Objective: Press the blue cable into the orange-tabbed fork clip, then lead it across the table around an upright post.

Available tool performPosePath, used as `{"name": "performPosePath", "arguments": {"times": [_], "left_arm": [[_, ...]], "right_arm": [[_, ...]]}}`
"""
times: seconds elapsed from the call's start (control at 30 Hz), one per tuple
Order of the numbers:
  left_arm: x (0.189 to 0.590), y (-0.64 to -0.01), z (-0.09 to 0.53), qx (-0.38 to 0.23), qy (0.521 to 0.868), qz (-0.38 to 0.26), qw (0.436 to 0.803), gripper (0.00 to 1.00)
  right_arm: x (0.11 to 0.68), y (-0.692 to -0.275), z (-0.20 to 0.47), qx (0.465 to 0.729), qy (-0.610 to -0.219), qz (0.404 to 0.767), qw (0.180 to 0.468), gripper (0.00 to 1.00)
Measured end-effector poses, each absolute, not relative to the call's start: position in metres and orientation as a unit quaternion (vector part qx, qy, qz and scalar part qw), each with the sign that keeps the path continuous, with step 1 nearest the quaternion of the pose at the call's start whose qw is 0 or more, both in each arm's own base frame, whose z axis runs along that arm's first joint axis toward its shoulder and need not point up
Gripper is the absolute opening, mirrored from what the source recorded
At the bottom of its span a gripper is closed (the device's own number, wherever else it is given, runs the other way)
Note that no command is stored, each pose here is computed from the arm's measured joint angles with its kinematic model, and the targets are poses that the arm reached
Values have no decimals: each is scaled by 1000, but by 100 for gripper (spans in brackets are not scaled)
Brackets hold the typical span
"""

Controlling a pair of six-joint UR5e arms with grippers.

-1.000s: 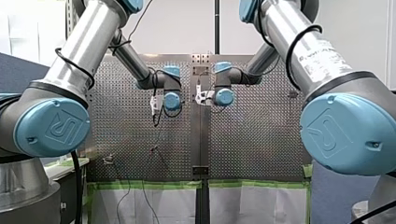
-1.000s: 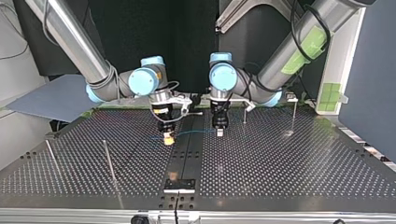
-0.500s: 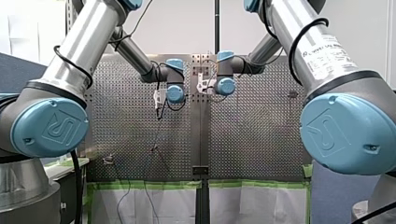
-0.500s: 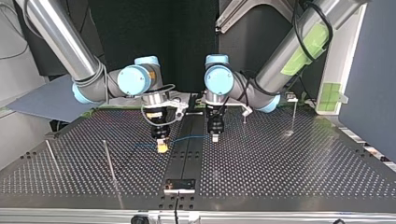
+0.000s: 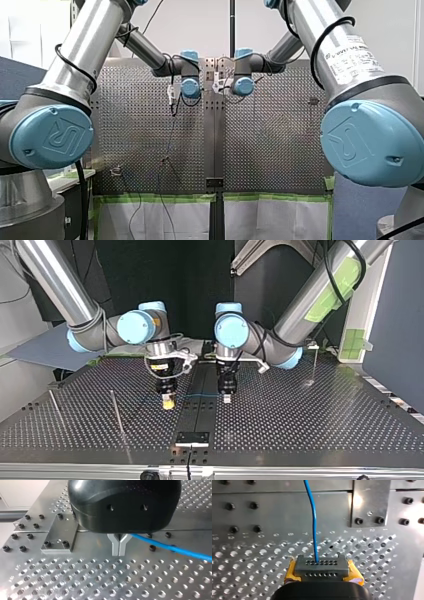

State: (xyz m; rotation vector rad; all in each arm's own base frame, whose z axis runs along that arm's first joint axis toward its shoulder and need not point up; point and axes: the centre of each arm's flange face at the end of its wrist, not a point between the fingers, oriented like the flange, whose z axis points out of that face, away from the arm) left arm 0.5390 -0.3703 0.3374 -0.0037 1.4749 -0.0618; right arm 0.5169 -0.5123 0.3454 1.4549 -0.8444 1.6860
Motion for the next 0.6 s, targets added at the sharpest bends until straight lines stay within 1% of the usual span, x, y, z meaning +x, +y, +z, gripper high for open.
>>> {"name": "performPosePath", "arguments": {"times": [0.23,0.6], "left_arm": [[540,-377,350,0,669,-33,742,0],[542,-391,385,2,661,-43,749,0]], "right_arm": [[515,-515,363,562,-327,661,374,0],[507,-516,398,545,-325,673,381,0]]}}
